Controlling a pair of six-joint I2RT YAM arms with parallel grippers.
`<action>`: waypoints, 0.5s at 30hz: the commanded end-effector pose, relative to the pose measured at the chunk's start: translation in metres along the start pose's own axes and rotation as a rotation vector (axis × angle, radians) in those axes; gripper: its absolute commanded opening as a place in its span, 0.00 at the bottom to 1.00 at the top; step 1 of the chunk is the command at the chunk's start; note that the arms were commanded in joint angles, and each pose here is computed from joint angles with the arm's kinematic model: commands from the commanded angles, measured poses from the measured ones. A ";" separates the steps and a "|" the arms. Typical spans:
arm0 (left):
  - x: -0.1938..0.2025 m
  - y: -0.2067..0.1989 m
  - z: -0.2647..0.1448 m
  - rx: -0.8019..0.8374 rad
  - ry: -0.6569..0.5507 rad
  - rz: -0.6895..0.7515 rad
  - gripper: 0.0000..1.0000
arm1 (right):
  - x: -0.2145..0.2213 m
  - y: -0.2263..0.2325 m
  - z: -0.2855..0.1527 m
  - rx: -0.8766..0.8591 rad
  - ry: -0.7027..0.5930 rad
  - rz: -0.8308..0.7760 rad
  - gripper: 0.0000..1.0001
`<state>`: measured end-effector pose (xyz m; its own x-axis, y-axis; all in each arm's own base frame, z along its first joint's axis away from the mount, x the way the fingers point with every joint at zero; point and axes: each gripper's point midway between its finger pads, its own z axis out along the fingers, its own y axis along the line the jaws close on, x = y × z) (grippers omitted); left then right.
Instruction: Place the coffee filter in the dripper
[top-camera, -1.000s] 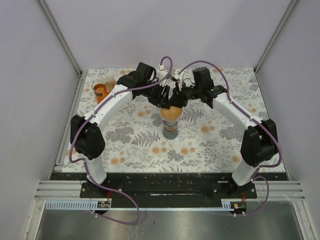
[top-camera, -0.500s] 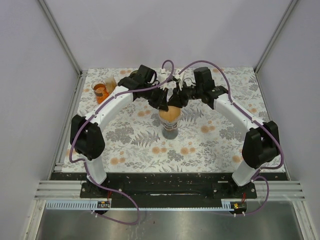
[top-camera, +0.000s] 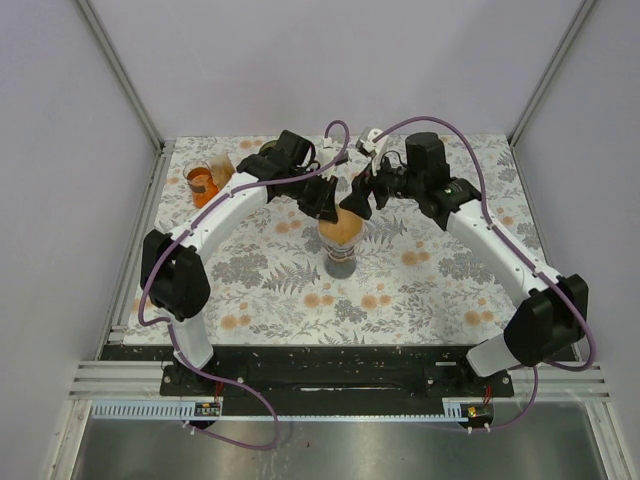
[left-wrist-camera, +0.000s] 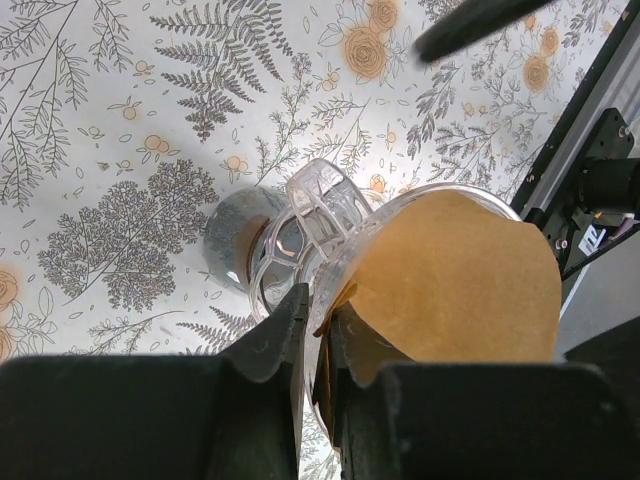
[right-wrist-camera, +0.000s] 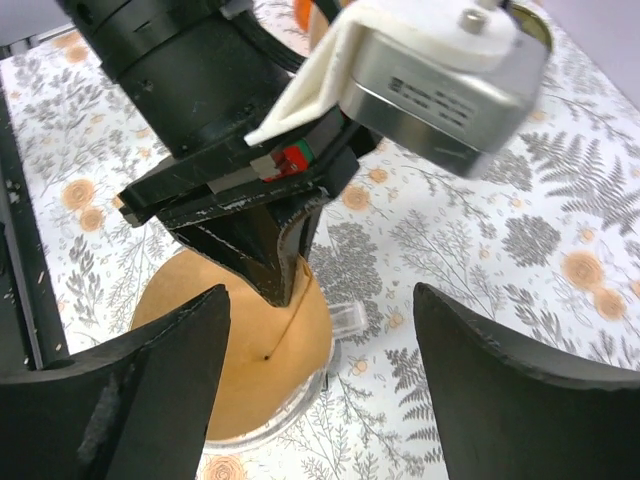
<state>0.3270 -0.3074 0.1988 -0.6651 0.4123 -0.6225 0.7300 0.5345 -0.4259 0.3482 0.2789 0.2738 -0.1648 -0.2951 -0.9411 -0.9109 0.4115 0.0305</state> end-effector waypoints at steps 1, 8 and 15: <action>-0.019 -0.004 -0.012 -0.036 -0.072 0.047 0.00 | -0.008 -0.010 -0.022 0.162 -0.005 0.064 0.83; -0.027 -0.008 -0.017 -0.027 -0.094 0.063 0.26 | 0.029 -0.010 -0.029 0.285 0.106 0.388 0.89; -0.036 -0.018 -0.019 0.008 -0.122 0.089 0.37 | 0.036 -0.001 -0.021 0.244 0.094 0.454 0.88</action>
<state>0.3299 -0.3075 0.1991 -0.6662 0.4049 -0.6263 0.7256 0.5457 -0.4191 0.3361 0.2474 0.2390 -0.5456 -0.1713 -0.8203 -0.6638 0.6859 0.2982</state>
